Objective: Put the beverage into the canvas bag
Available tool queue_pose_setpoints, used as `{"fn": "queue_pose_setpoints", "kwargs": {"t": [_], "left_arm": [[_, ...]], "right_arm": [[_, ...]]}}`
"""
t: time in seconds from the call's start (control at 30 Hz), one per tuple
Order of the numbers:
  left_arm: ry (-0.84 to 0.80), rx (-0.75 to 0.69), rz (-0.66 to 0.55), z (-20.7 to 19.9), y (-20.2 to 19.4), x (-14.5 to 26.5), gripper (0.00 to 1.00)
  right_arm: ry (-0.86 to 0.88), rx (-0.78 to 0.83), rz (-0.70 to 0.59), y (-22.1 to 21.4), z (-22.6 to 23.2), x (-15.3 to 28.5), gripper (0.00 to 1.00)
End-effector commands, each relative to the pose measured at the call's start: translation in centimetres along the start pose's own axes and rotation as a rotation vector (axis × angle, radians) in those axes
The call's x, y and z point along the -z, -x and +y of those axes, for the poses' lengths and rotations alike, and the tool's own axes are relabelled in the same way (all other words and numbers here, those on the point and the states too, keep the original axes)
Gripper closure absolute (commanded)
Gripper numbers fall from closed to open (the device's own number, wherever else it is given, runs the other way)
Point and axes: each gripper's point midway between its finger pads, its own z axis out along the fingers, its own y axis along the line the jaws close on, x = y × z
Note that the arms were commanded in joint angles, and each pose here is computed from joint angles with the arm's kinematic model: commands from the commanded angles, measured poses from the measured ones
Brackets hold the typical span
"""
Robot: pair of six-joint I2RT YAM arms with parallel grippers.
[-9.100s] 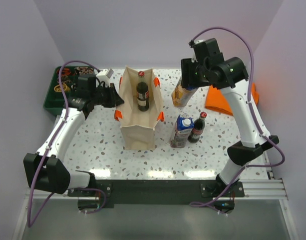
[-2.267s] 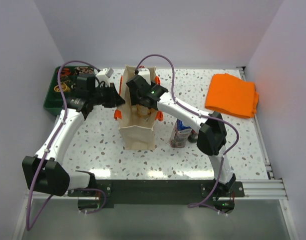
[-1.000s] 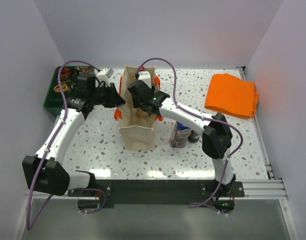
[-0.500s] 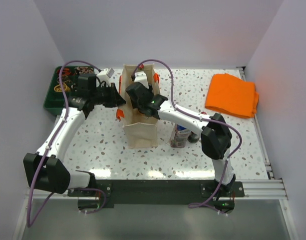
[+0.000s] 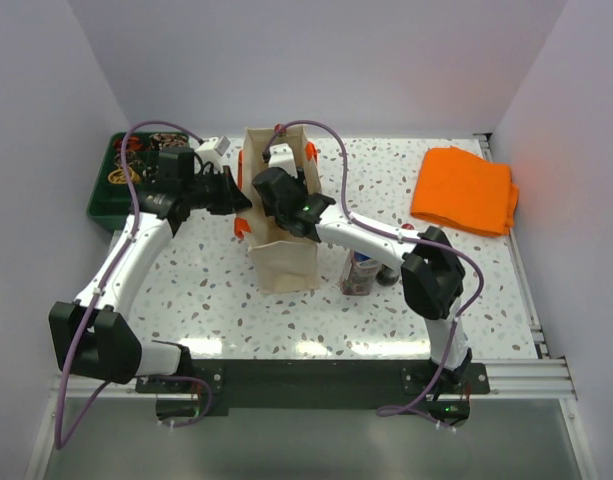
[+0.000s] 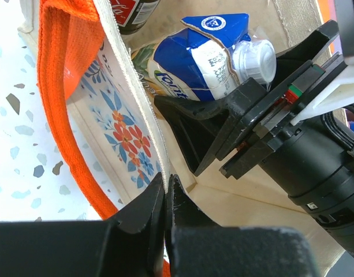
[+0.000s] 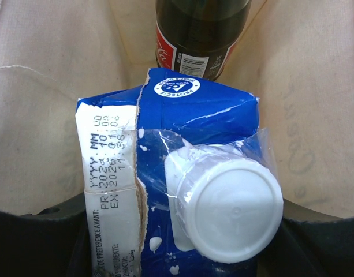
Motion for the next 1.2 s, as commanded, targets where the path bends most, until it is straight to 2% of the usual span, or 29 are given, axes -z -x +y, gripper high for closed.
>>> {"fn": "queue_pose_setpoints", "kwargs": {"t": [0.0,0.37,1.17], "left_arm": [[-0.040,-0.027,-0.007,-1.0,0.5,0.0,0.98],[-0.039,-0.020,-0.006,-0.9,0.4,-0.1,1.00],[-0.039,-0.011,-0.001,-0.9,-0.1,0.1,1.00]], "right_arm": [[-0.013,-0.349,-0.402,15.0,-2.9,5.7,1.00],[0.054,-0.412,-0.482,18.7,-3.1,8.2,1.00],[0.087,-0.409,-0.598,23.7,-1.8,8.7,1.00]]}}
